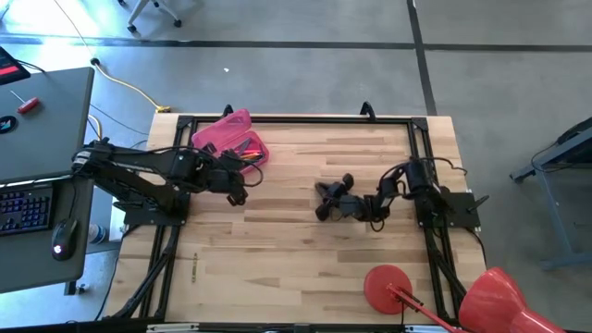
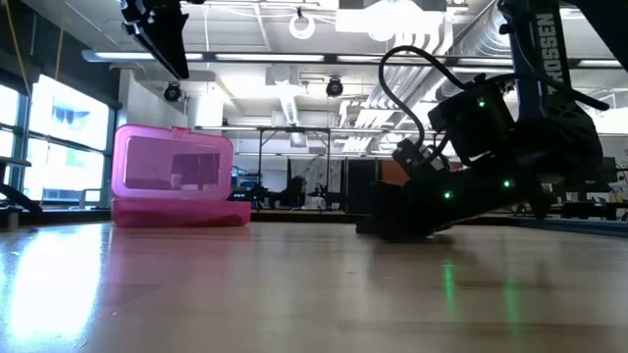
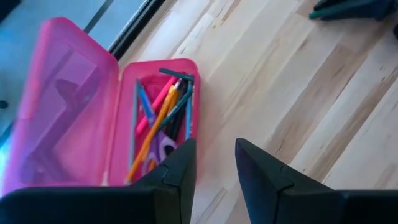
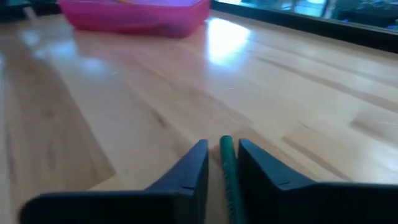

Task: Pick & place school supplies into a supply box
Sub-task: Put the dark green crayon into the supply box

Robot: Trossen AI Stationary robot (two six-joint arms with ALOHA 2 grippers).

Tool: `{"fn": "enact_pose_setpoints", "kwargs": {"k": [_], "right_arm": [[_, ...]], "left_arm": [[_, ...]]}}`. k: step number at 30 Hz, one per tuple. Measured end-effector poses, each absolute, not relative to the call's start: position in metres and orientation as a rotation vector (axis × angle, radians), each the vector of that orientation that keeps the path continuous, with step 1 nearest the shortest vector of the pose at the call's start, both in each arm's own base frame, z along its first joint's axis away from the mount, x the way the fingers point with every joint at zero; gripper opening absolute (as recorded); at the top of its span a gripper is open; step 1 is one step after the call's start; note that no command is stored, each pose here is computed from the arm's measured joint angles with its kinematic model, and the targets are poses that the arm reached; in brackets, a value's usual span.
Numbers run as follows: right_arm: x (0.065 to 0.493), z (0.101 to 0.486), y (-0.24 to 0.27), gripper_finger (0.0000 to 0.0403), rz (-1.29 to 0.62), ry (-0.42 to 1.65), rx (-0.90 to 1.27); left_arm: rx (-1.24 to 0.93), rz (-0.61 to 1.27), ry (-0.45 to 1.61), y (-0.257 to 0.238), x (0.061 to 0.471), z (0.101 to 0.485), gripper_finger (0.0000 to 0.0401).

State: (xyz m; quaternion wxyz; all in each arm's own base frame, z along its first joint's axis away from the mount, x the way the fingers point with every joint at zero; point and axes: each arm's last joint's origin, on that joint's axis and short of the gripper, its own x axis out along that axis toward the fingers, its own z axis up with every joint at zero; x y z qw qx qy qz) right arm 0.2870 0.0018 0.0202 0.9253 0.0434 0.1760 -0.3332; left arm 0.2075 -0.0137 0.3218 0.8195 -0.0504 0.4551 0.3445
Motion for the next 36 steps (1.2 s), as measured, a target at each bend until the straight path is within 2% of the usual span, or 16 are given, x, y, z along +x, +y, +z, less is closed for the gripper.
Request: {"fn": "enact_pose_setpoints", "kwargs": {"k": [4, 12, 18, 22, 25, 31, 36], "right_arm": [[0.289, 0.025, -0.003, 0.0013, -0.599, 0.377, 0.113], [0.305, 0.061, -0.003, 0.0008, -0.529, 0.285, 0.046], [0.37, 0.126, -0.002, 0.0011, -0.325, 0.1, -0.037], [0.429, 0.173, -0.012, 0.0006, -0.264, 0.138, -0.106], [0.469, 0.194, -0.03, 0.0006, -0.259, 0.219, -0.098], [0.531, 0.202, -0.071, 0.0017, -0.304, 0.238, -0.043], [0.559, 0.166, -0.094, 0.001, -0.351, 0.295, 0.022]], "left_arm": [[-0.099, 0.73, 0.974, -0.012, 0.197, 0.348, 0.0143], [-0.053, 0.761, 0.832, -0.006, 0.169, 0.426, 0.0143], [-0.004, 0.729, 0.681, -0.002, 0.152, 0.47, 0.0143], [0.012, 0.748, 0.629, 0.0, 0.145, 0.482, 0.0143], [0.014, 0.752, 0.629, 0.0, 0.145, 0.483, 0.0143], [-0.009, 0.715, 0.653, -0.001, 0.145, 0.481, 0.0143], [-0.029, 0.672, 0.684, -0.003, 0.15, 0.479, 0.0143]]}}
